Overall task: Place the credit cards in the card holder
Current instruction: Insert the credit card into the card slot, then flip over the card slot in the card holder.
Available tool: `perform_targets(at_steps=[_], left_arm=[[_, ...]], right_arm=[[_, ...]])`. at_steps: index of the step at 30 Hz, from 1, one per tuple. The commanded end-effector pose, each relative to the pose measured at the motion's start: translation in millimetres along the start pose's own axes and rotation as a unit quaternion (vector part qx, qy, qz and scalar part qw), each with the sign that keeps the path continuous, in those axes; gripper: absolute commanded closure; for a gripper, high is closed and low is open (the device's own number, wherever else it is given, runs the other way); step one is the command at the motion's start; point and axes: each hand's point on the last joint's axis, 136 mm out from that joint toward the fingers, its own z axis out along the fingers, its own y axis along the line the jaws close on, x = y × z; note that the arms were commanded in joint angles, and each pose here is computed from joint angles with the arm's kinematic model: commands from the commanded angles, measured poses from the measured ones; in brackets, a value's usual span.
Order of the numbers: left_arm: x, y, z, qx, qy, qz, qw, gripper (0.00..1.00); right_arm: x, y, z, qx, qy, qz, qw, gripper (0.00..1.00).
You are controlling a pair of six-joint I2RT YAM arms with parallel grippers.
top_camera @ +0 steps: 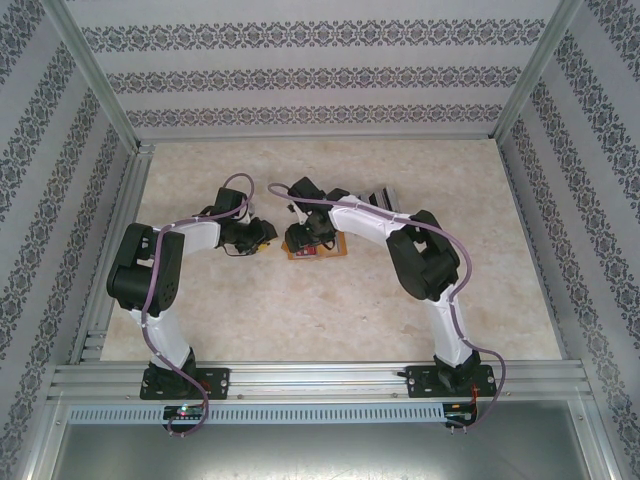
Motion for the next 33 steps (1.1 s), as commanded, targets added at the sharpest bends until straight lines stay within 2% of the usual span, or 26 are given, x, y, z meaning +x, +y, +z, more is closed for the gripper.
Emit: perform_targets(at_steps=[1,20,33], left_arm=[[-7.6,-11.1,-8.1,0.021,-0.017,0.007,1.000,0.66],[-4.7,-5.5,-2.5,0.018,-0.010,0.006,1.000,0.66],[-4.7,-6.0,-2.1,0.020,-0.010,0.006,1.000,0.66]], right_arm=[[1.3,-2.7,0.5,0.030,0.010,-0.017,0.999,0.34],[7.5,-6.7,16.8,0.071,0.030,-0.033,0.996,0.30],[0.5,6.9,3.1,0.016,0.004,-0.015,1.000,0.41]])
